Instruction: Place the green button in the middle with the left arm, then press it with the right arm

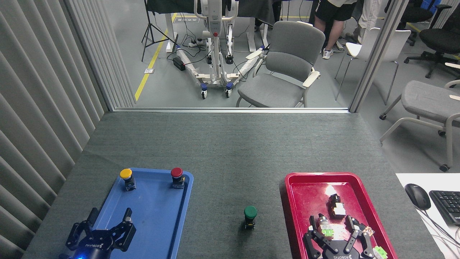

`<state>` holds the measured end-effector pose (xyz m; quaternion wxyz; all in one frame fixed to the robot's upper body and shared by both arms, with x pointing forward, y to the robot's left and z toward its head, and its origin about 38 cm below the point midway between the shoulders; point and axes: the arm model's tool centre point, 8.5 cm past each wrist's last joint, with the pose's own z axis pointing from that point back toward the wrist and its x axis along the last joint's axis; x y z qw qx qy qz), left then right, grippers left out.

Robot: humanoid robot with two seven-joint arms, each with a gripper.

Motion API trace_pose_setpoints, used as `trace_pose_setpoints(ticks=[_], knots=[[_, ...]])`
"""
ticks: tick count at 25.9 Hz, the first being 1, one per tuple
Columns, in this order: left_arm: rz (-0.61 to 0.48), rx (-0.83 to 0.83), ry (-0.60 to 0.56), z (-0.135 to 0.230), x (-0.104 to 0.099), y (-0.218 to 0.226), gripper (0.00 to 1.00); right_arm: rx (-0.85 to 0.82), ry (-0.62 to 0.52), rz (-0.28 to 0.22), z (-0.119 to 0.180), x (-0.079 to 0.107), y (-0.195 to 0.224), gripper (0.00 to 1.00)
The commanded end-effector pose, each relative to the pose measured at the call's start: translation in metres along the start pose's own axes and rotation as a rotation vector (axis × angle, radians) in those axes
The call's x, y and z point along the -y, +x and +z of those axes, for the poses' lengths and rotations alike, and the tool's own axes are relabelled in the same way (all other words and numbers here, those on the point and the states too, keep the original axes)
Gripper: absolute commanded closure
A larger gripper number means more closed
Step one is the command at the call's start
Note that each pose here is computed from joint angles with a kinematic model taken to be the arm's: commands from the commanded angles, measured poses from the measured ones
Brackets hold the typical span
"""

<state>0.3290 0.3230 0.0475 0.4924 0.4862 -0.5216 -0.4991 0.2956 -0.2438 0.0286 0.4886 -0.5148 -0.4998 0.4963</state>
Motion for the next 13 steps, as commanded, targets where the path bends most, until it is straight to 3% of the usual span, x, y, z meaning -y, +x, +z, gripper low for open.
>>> trace_pose_setpoints(ticks=[1, 13], knots=[[0.003, 0.000, 0.003, 0.000, 0.000, 0.000, 0.01, -0.001, 0.001, 0.000, 0.001, -0.001, 0.000, 0.00], [0.072, -0.030, 0.001, 0.001, 0.007, 0.005, 0.01, -0.001, 0.001, -0.007, 0.001, -0.001, 0.002, 0.00]])
